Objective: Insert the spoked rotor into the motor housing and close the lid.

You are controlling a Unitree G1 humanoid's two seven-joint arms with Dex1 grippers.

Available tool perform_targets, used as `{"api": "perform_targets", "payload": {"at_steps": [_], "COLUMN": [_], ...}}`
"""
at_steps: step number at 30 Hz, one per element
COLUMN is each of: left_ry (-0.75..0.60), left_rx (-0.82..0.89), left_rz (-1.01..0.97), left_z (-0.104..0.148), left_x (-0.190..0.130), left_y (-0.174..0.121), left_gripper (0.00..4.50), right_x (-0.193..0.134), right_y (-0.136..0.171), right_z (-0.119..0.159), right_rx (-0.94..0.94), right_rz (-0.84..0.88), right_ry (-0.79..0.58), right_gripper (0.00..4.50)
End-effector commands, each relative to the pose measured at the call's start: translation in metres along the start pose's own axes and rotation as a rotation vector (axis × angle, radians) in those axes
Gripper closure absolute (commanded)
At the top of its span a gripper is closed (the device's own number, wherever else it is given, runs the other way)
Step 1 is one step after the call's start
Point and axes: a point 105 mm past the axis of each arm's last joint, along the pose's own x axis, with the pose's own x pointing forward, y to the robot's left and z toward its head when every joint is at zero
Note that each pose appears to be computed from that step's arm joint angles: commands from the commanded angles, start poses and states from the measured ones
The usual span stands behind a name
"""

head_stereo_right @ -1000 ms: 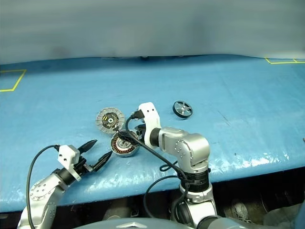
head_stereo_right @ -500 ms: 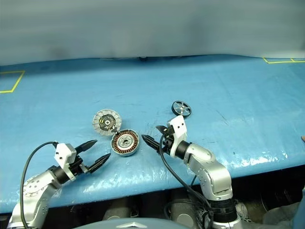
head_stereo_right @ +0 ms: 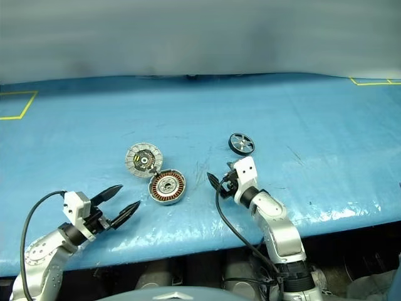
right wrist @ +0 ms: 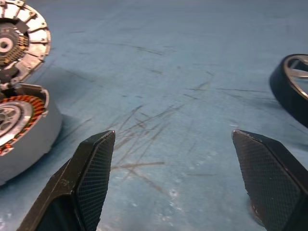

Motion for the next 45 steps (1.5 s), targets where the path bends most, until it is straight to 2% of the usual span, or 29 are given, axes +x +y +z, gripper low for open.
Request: {"api": "perform_targets", "payload": {"at_steps": [1,13,16,24,25,29,32,35,38,42,45], "left_ry": [-0.063,-0.078,-0.097,-0.099,-0.098,-0.1,-0.106,-0.07,-0.064,-0.056,-0.052], "left_rx": [0.027,0.04,0.038,0.027,0.028,0.024,0.01,0.023,0.032,0.051,0.052], "left_rz": [-0.029,-0.061,-0.073,-0.119,-0.12,-0.128,-0.15,-0.185,-0.185,-0.178,-0.177], "left_z": [0.01,0.009,0.009,0.007,0.006,0.006,0.007,0.002,0.001,0.0,-0.002], "left_x": [0.003,0.009,0.014,0.012,0.012,0.014,0.015,0.013,0.01,0.008,0.007], "left_y": [-0.007,-0.005,-0.01,-0.017,-0.017,-0.018,-0.021,-0.024,-0.023,-0.021,-0.021], "left_gripper": [0.0,0.0,0.0,0.0,0.0,0.0,0.0,0.0,0.0,0.0,0.0], "right_x": [-0.005,-0.004,-0.006,-0.011,-0.011,-0.008,-0.004,0.001,0.003,0.01,0.016], "right_y": [-0.015,-0.034,-0.03,-0.026,-0.025,-0.02,-0.008,0.02,0.041,0.072,0.091], "right_z": [0.003,-0.04,-0.052,-0.062,-0.062,-0.054,-0.032,0.006,0.027,0.044,0.045], "right_rx": [-0.01,0.09,0.095,0.102,0.099,0.094,0.099,0.101,0.083,0.014,-0.019], "right_rz": [-0.109,-0.233,-0.23,-0.213,-0.209,-0.177,-0.088,0.097,0.226,0.397,0.5], "right_ry": [-0.047,0.092,0.131,0.172,0.173,0.138,0.048,-0.087,-0.144,-0.154,-0.113], "right_gripper": [0.44,0.44,1.01,3.7,3.79,3.79,3.79,3.79,3.79,3.79,3.79]}}
